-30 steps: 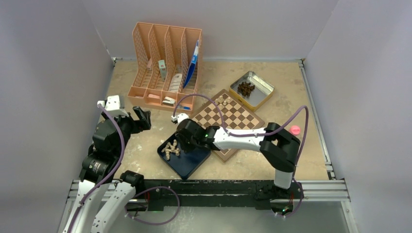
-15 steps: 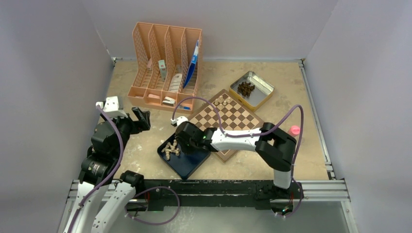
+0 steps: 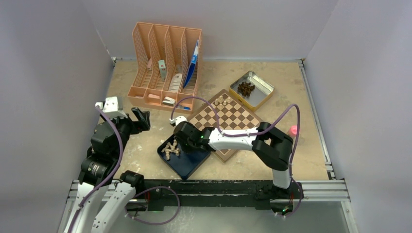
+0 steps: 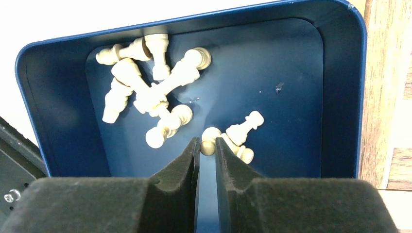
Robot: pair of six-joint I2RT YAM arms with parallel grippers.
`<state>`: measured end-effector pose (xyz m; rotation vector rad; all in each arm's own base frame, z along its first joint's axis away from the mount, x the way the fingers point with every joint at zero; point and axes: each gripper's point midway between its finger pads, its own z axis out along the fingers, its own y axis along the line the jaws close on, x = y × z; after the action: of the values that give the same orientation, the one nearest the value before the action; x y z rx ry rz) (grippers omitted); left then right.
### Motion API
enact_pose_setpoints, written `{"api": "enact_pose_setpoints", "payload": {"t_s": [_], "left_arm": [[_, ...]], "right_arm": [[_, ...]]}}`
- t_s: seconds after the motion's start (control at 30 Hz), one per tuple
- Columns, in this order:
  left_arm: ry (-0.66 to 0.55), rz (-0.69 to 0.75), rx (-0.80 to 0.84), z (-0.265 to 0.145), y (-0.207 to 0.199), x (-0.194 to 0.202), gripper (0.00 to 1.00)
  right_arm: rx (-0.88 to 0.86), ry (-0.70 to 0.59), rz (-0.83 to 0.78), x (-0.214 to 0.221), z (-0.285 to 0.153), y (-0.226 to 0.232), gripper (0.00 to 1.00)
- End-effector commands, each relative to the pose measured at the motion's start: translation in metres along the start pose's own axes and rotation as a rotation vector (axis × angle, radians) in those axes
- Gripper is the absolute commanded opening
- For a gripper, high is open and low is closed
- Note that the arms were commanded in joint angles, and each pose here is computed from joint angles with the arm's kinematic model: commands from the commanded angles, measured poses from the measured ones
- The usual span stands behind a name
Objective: Set up the chess pieces on the board
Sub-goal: Pick up the chess piece from the storage box.
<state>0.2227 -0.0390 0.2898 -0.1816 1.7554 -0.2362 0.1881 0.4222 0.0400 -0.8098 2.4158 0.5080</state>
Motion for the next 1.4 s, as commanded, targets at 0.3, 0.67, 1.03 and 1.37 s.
{"api": "enact_pose_setpoints", "payload": {"t_s": [0.3, 0.67, 1.03, 1.37], "left_arm": [[-0.019, -0.006, 0.010, 0.002, -0.003, -0.005, 0.84], [-0.017, -0.005, 0.012, 0.002, -0.003, -0.005, 0.84], [-0.010, -0.002, 0.018, 0.004, -0.005, -0.003, 0.84], [-0.010, 0.001, 0.024, 0.005, -0.006, -0.003, 0.84]], "right_arm": [[0.025, -0.100, -0.014, -0.046, -0.048, 0.001, 0.16], [0.042, -0.167, 0.045, -0.077, -0.070, -0.033, 0.16], [0.217, -0.218, 0.181, -0.105, -0.083, -0.134, 0.17], [0.363, -0.222, 0.274, -0.120, -0.062, -0.207, 0.17]]}}
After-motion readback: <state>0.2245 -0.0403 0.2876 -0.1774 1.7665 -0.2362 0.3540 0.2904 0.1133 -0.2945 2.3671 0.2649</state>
